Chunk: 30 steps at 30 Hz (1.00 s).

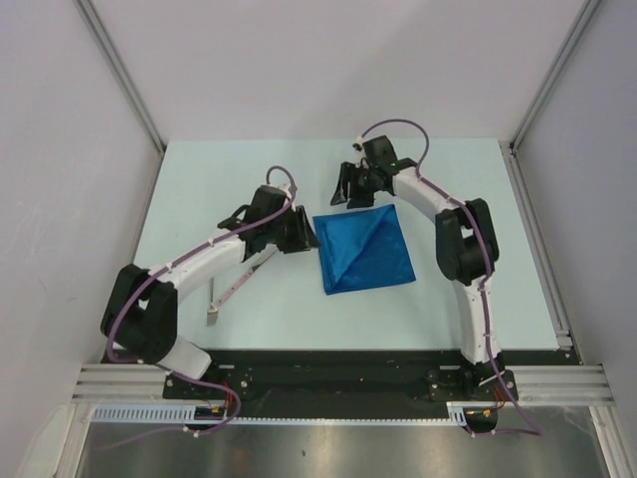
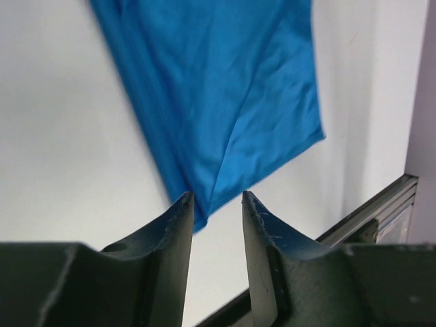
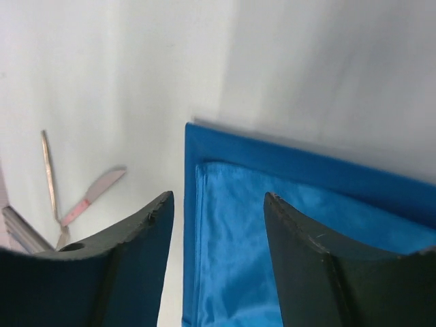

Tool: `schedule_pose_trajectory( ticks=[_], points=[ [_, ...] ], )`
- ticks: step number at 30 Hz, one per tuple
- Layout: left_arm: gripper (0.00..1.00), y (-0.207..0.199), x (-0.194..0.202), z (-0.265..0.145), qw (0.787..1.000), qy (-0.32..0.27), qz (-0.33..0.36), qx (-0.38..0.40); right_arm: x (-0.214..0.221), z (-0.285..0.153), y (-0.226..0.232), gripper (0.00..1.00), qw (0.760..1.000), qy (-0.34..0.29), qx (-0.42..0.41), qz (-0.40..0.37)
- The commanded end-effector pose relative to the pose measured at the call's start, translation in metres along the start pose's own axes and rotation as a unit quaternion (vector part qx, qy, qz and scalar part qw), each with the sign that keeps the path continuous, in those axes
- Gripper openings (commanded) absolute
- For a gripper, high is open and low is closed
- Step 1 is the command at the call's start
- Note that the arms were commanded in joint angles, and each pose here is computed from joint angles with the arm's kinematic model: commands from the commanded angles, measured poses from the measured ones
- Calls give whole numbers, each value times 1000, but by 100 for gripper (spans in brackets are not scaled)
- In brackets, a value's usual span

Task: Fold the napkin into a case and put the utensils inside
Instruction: Fold the top corner of the square-folded napkin at the center of the board, then smooth out the upper triangle-folded napkin at the center of the board.

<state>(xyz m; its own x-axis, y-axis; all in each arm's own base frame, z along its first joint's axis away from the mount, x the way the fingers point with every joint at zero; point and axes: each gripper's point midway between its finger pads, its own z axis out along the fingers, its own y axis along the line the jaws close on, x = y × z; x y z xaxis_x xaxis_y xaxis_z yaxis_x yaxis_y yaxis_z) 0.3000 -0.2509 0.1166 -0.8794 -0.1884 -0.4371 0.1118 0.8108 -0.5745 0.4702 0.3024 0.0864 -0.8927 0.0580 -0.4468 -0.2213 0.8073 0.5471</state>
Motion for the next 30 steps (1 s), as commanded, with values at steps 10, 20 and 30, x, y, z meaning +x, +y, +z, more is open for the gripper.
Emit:
schedule_pose_trajectory(
  ticks=[10,20,30],
  points=[
    [43,-15,-82,70,998,-31,47,-31,-12,-73,-41,36,997,-49,-49,30],
    [44,28,-104,104,985,-33,109,-131,-3,-72,-63,28,997,-53,-47,44],
    [43,43,-101,127,983,-22,122,-138,-4,-72,-69,25,996,-57,-49,50]
  ],
)
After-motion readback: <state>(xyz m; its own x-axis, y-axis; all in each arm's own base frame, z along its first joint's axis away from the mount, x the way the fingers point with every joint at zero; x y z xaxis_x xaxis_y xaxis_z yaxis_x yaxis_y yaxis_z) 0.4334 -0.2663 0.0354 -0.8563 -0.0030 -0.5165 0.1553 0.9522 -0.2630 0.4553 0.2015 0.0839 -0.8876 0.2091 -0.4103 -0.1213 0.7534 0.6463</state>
